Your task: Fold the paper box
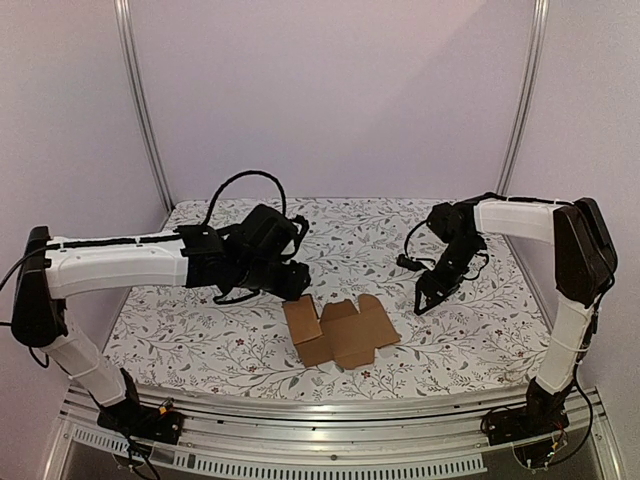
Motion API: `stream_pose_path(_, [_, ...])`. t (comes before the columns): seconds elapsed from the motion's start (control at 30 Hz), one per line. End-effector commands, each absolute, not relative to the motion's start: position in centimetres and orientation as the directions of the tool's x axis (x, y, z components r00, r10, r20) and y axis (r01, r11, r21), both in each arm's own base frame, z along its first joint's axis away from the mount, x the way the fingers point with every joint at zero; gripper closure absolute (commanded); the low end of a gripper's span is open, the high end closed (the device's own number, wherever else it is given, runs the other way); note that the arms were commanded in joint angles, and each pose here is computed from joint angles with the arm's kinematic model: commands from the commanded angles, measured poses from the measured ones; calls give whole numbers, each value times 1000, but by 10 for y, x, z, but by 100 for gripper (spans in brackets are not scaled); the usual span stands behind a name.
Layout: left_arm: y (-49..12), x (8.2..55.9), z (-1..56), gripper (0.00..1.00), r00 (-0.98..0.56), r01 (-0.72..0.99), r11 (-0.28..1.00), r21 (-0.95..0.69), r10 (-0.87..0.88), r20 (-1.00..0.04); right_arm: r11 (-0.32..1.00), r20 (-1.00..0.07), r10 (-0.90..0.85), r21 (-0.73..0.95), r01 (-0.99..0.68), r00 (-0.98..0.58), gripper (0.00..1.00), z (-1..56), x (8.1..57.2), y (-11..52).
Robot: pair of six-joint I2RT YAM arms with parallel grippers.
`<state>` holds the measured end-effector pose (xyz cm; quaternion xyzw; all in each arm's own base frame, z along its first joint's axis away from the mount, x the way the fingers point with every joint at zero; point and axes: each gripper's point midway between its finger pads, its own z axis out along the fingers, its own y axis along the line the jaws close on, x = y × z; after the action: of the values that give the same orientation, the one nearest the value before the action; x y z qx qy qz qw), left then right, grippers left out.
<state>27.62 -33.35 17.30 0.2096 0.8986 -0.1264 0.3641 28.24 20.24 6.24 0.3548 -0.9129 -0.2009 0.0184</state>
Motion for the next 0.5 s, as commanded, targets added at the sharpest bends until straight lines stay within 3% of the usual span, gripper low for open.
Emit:
stream_pose_path(0.0, [-350,267,143,54,-652,577,800,-164,330,-683,650,-107,-660,415,-636,-744,41,58,278,207])
stream_pose_path(0.47, [-353,287,102,79,-711,554,799,-235,307,-632,646,-84,-662,440,-624,-745,43,51,273,208])
